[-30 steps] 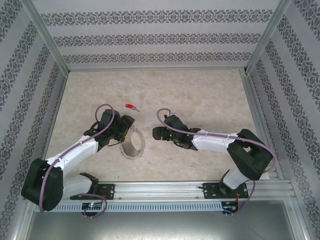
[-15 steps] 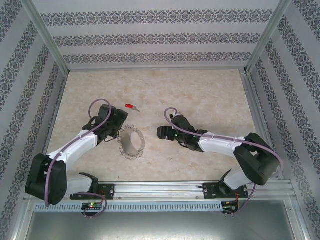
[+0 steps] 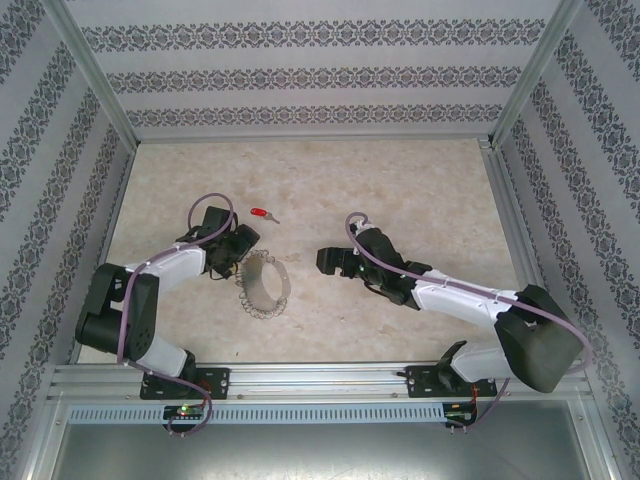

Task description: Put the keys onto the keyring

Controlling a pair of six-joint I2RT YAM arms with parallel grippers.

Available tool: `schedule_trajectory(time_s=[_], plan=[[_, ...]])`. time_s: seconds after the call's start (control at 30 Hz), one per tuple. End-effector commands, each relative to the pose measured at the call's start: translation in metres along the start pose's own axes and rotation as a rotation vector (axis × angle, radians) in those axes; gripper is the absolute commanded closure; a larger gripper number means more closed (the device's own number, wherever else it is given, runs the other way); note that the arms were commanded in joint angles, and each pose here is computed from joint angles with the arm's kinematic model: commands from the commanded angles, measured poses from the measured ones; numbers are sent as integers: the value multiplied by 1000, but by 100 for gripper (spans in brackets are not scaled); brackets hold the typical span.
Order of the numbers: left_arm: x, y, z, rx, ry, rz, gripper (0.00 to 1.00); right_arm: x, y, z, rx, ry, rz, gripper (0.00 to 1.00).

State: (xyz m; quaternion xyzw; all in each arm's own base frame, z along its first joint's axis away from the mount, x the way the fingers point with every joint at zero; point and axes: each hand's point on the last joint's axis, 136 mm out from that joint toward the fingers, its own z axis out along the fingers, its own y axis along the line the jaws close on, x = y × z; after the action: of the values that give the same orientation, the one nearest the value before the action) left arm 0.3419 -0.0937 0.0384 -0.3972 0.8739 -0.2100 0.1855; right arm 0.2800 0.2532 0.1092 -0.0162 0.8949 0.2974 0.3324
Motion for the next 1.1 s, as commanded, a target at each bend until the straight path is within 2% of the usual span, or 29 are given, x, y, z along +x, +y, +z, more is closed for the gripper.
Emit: schedule_trajectory(time_s=[0.0, 0.53, 1.07], plan=[[-3, -27, 5, 97, 20, 44, 11, 4, -16, -4, 43, -4, 33, 3], [41, -93, 45, 230, 155, 127, 12, 34, -46, -7, 138, 28, 161, 2], [107, -187, 66, 369, 265, 242, 12, 32, -37, -18, 101, -7, 145, 2]])
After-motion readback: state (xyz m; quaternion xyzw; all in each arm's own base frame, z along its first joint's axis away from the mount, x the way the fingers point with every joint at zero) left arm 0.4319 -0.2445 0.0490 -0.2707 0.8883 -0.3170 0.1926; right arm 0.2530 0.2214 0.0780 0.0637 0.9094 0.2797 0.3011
